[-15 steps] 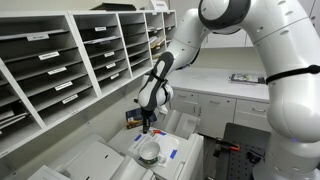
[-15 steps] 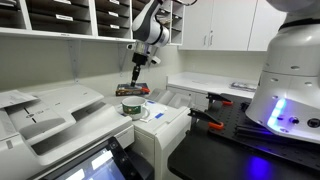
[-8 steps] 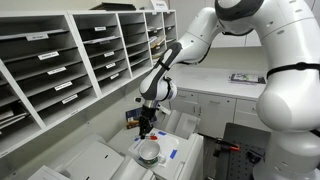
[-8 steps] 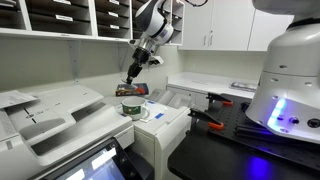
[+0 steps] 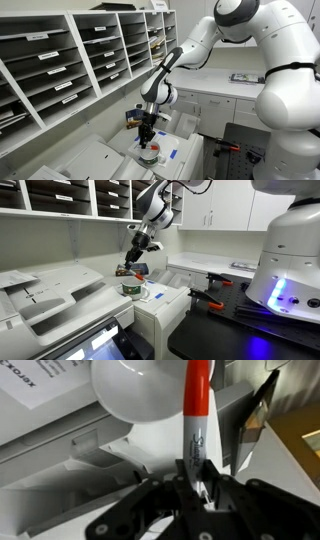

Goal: Put the marker in the mug

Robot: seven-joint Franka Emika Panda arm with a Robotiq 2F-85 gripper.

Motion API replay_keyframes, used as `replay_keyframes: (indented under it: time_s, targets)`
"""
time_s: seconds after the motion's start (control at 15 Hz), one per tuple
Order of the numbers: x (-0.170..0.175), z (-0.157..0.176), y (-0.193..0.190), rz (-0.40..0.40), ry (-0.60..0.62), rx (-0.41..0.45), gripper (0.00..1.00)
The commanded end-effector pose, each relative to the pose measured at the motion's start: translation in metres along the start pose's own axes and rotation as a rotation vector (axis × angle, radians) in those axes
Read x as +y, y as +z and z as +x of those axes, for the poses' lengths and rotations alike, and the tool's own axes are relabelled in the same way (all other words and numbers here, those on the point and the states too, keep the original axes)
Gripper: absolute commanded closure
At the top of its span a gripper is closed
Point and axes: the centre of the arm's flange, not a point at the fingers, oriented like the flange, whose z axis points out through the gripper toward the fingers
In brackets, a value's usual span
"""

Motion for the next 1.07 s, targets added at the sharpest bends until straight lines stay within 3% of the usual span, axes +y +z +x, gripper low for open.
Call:
replay_keyframes:
  time_s: [0.0, 0.13, 0.2, 0.33, 0.53, 0.67, 0.73, 1.0]
  targets:
    - [0.011, 0.003, 0.009, 0.020, 0.015, 0.056, 0.94]
    - [0.015, -0.001, 0.013, 0.014, 0.027, 0.055, 0.94]
    - [0.016, -0.003, 0.014, 0.007, 0.022, 0.049, 0.52]
    - [0.016, -0.007, 0.011, 0.006, 0.008, 0.025, 0.46]
    - [0.010, -0.005, 0.000, 0.007, 0.002, -0.025, 0.22]
    - [0.005, 0.003, -0.012, -0.024, 0.068, -0.100, 0.07]
    - [0.001, 0.006, -0.020, -0.041, 0.094, -0.137, 0.01]
    - [-0.009, 0.022, -0.053, -0.113, 0.184, -0.259, 0.00]
